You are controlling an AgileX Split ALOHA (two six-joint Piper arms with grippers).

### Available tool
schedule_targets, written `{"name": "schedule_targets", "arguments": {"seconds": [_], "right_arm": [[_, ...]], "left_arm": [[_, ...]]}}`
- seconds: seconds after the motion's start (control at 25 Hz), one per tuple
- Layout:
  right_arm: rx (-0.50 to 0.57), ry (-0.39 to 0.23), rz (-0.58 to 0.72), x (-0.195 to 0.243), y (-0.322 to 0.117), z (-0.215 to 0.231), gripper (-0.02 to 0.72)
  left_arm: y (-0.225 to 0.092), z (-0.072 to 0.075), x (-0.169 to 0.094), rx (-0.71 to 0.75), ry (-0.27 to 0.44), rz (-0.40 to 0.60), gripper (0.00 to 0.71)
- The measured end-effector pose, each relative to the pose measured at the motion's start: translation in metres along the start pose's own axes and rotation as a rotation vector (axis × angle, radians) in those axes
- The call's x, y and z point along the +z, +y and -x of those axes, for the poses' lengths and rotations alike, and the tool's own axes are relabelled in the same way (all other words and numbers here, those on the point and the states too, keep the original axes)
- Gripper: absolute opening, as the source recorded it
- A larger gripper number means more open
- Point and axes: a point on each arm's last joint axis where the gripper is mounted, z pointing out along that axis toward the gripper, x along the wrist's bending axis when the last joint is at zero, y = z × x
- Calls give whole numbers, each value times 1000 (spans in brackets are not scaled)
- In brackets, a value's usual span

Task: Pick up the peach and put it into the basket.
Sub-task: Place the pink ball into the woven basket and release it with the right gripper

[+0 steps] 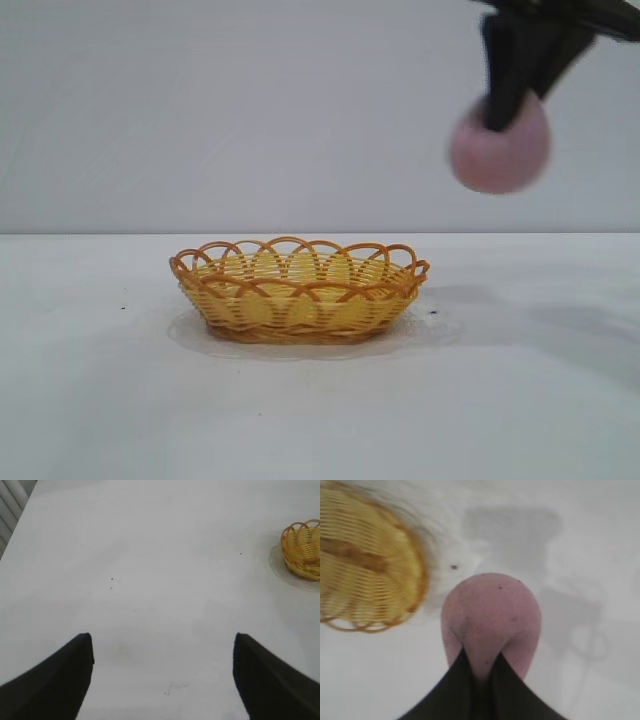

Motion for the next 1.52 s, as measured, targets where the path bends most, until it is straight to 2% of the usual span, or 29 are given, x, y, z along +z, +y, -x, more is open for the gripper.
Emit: {"name": "schedule_targets", "arguments": {"seconds": [0.36,0.68,0.72,0.76,1.04,1.24,1.28,1.4,1.44,1.52], "right_arm": [[-20,6,-109,64,14,-7,0],[-11,-1,-147,92,13,-2,0],[-11,-1,-143,92,13,-2,64],[-11,-1,-141,93,13,-2,64],[-5,6,-129,93,14,-3,354],[0,14,-160,92,12,-3,349],[0,15,-167,92,11,-3,389],[0,16,-182,92,10,-3,371],[0,16,-182,91,10,-4,413],[-1,17,-184,90,10,-4,408]], "left_arm": [[0,0,0,0,0,0,566],[0,0,0,0,0,0,566],[0,0,0,0,0,0,566],[0,0,0,0,0,0,566],[0,0,0,0,0,0,566],[0,0,0,0,0,0,566],[0,0,0,0,0,0,566],[0,0,0,0,0,0,566],[0,0,0,0,0,0,566],[0,0,0,0,0,0,566]]}}
